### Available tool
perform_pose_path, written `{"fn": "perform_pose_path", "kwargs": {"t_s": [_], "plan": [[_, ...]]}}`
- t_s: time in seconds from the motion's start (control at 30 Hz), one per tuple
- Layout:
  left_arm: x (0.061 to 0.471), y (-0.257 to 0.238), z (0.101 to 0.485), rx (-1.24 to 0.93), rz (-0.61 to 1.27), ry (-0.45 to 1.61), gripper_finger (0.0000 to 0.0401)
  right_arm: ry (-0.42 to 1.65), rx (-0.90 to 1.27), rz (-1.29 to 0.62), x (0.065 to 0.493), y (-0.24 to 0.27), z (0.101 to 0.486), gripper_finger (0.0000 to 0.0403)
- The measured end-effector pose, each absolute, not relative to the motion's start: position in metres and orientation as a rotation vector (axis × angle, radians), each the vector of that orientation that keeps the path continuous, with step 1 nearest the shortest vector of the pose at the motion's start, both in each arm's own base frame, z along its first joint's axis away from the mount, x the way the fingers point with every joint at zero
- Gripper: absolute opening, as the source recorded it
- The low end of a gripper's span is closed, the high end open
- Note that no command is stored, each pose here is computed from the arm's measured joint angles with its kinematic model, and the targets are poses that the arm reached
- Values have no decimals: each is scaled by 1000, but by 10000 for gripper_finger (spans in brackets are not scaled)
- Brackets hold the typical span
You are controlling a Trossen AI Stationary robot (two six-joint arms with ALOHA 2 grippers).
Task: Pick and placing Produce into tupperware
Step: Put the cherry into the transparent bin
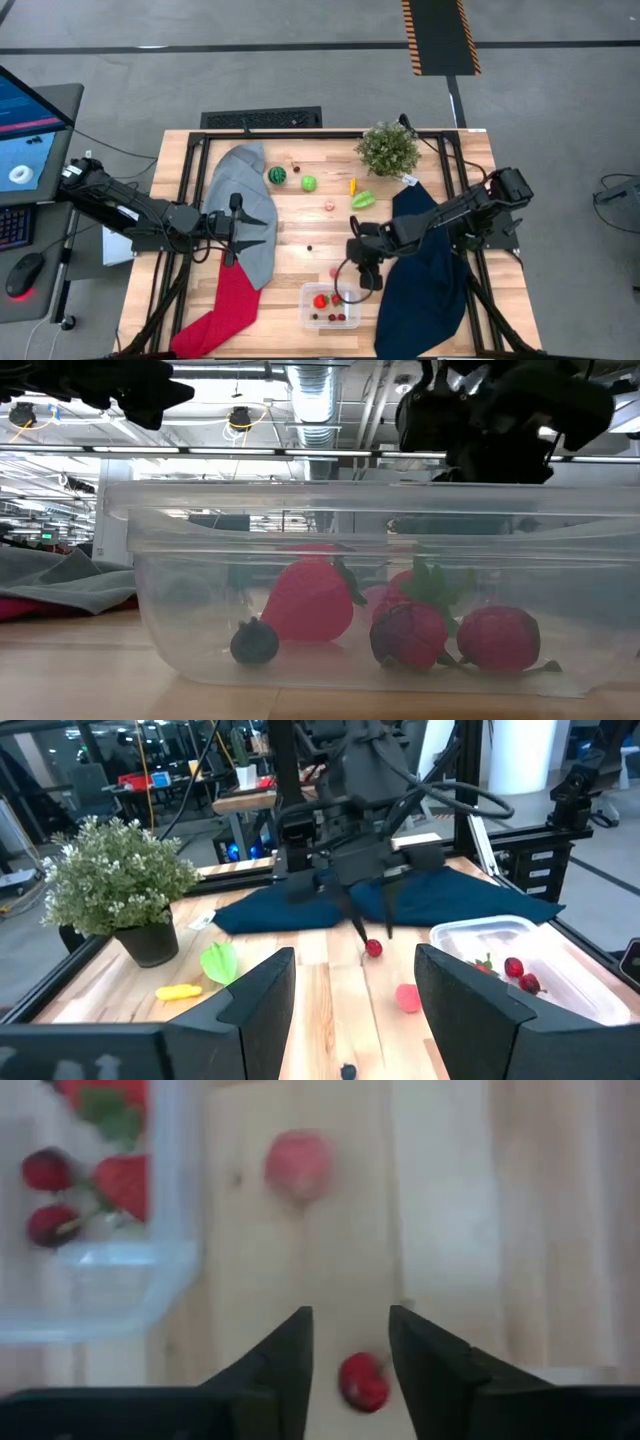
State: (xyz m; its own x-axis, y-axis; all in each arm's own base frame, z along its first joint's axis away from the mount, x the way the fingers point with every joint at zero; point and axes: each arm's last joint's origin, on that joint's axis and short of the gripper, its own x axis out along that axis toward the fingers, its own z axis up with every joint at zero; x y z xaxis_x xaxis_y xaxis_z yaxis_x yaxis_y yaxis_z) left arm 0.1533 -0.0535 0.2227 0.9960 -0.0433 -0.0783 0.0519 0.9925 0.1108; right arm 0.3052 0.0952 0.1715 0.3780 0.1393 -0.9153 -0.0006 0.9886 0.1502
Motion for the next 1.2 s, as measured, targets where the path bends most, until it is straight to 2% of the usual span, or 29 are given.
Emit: {"fn": "perform_pose_path", "kwargs": {"t_s": [0.13,0.3,0.77,1.2], "plan": [[153,-54,223,101,-48,75,198,1175,124,40,303,97,169,192],[153,-54,223,102,-48,76,198,1218,186,-28,297,87,157,205],[153,-54,222,104,-52,81,198,1195,292,-64,295,81,147,188],[153,-54,222,103,-51,80,198,1208,297,-38,298,83,137,185]]}}
